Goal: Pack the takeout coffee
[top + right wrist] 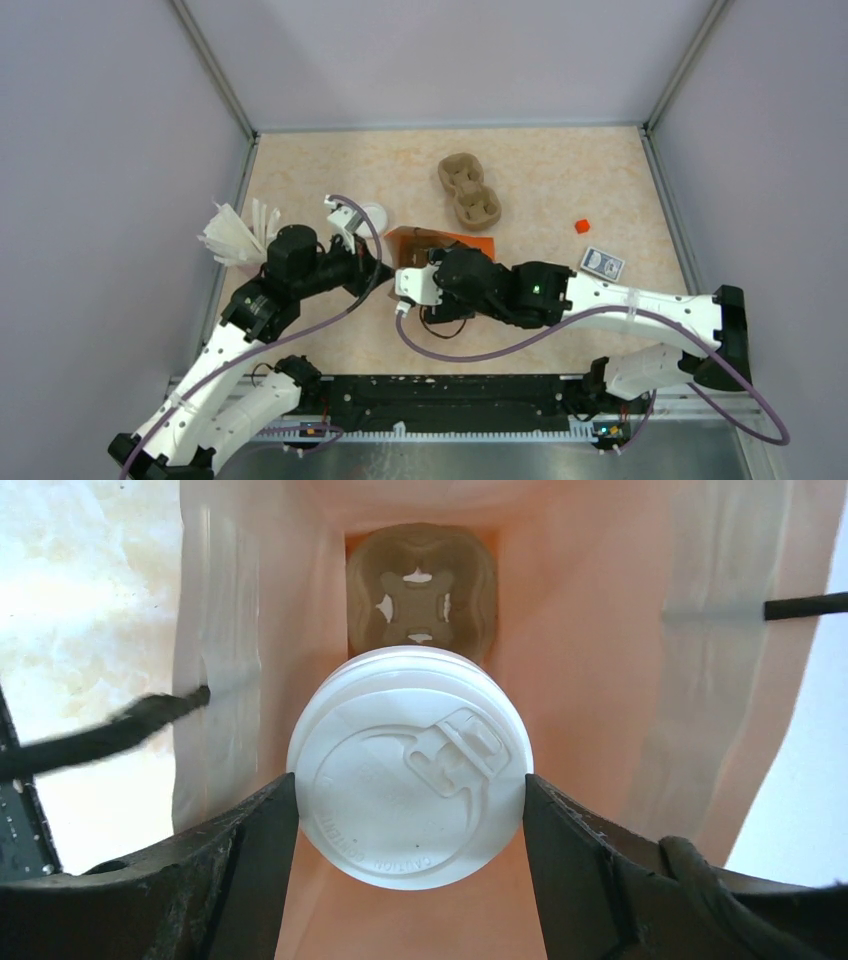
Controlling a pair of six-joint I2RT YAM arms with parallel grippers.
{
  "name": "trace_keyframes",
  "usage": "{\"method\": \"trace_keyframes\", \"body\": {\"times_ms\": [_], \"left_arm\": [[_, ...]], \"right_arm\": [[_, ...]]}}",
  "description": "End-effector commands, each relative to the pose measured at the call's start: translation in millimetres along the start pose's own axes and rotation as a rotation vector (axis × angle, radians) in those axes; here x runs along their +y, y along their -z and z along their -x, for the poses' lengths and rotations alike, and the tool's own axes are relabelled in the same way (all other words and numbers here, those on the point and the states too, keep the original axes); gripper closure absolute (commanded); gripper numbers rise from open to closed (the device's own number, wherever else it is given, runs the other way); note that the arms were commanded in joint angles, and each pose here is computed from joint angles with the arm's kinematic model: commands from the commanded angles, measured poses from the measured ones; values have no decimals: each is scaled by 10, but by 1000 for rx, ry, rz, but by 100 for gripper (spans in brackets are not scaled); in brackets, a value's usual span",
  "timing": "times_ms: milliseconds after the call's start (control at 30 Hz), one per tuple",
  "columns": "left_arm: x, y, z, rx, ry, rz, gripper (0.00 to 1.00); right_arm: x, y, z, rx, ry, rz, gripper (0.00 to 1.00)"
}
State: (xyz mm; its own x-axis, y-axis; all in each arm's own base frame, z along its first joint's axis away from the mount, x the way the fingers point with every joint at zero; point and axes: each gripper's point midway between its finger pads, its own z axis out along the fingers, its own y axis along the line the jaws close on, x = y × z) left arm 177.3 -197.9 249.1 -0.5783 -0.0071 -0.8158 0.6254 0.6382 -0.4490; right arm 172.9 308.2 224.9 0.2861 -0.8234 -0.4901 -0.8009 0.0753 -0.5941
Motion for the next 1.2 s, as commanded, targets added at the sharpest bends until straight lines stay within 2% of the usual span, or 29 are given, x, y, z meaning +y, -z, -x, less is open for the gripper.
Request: {"method": "trace_keyframes", "body": {"times_ms": [0,100,367,533,567,633,700,733,767,967,1167], "left_arm": [[-105,-30,55,-42,-75,-85,100],[-109,-18,8,-33,-88,-94,100],[-95,16,-52,-11,-104,-88,100],[-79,29,-79,-13,-100,-80,100],[-71,33,-66,-16,-91,-71,98],[-27,51,-10,-33,-51,-24,85],[66,86,75,-69,7,57,77],[89,110,106,-83,42,85,67],[88,129,130,-95,72,97,61],[57,203,181,-154,237,118,45],[147,281,267,-188,235,191,39]], "right_arm": [[-322,60,251,-81,-16,-71,37],[-406,47,213,-69,-19,-69,37],[-356,-106,-7,2,134,-24,37],[-340,-199,72,-4,180,15,37],[-310,-219,69,-2,181,29,37],[-260,-245,60,-8,177,41,37],[-259,-241,82,-29,158,35,38],[-261,-235,102,-42,145,29,38],[-260,-227,104,-50,134,23,38],[-239,-246,24,-50,122,-3,38],[-198,-253,-33,-40,114,0,38]]}}
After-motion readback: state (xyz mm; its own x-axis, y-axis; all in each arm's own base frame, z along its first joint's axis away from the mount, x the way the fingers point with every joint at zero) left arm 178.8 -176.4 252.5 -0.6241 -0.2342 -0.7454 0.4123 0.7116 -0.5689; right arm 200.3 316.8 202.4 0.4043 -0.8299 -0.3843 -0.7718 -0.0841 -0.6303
